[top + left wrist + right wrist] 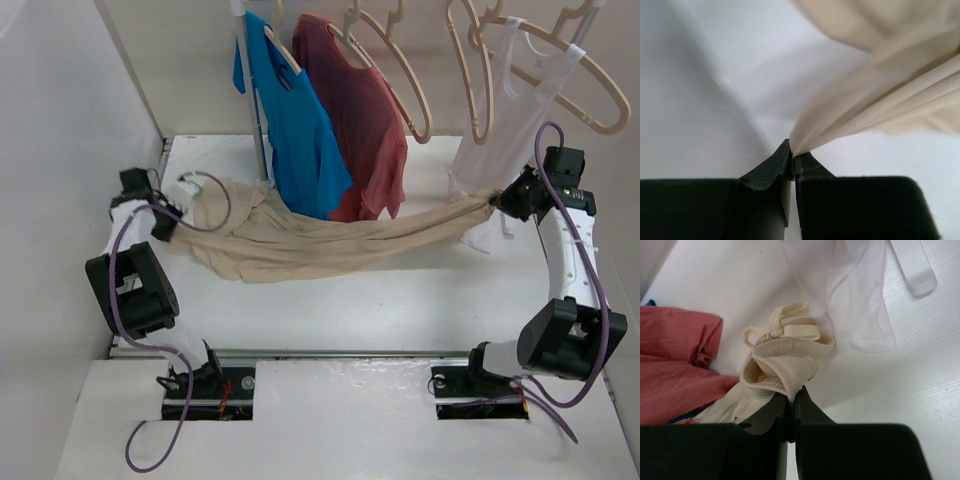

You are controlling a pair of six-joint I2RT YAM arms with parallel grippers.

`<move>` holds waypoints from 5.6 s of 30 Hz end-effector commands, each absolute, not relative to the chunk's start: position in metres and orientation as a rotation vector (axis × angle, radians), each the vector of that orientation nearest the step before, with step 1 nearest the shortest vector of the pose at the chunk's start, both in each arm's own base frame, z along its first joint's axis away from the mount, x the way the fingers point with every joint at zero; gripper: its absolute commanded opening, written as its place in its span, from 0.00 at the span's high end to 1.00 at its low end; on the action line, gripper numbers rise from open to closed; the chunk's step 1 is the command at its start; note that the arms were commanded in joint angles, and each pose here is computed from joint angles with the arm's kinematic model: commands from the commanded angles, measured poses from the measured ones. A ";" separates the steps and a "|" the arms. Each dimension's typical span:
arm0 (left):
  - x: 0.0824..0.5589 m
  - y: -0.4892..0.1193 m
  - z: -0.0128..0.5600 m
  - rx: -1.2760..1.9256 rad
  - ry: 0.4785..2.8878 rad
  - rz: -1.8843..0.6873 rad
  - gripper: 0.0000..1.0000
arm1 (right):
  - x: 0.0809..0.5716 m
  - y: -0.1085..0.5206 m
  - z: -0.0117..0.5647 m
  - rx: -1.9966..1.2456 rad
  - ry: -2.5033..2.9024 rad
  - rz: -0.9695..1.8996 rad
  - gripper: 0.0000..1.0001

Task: Place the trousers on the hanger
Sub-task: Flatten out the trousers at the center of the board.

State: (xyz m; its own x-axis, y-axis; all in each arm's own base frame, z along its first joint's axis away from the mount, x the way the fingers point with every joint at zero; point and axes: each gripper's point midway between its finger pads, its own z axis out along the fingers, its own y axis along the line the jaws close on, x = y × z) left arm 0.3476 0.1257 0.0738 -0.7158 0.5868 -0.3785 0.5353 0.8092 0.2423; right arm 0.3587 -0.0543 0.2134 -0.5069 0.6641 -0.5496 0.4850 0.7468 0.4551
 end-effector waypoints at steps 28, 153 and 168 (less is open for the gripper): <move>0.227 0.187 0.108 0.876 2.735 0.753 1.00 | 0.250 -0.061 0.129 1.409 2.062 0.453 1.00; 0.399 -0.074 0.055 1.091 2.302 -0.228 0.44 | 0.424 -0.052 0.051 0.915 2.551 -0.080 0.25; 0.418 -0.036 0.102 0.947 2.276 -0.175 0.74 | 0.419 -0.051 0.077 0.882 2.526 -0.121 1.00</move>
State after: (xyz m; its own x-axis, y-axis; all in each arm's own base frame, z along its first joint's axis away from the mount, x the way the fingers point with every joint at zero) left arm 0.4099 -0.0417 0.0646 -0.5608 0.5958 -0.5749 0.6870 0.7224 0.0785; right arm 0.4077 -0.0475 0.0415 -0.7228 0.5831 -0.3708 0.6115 0.7897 0.0496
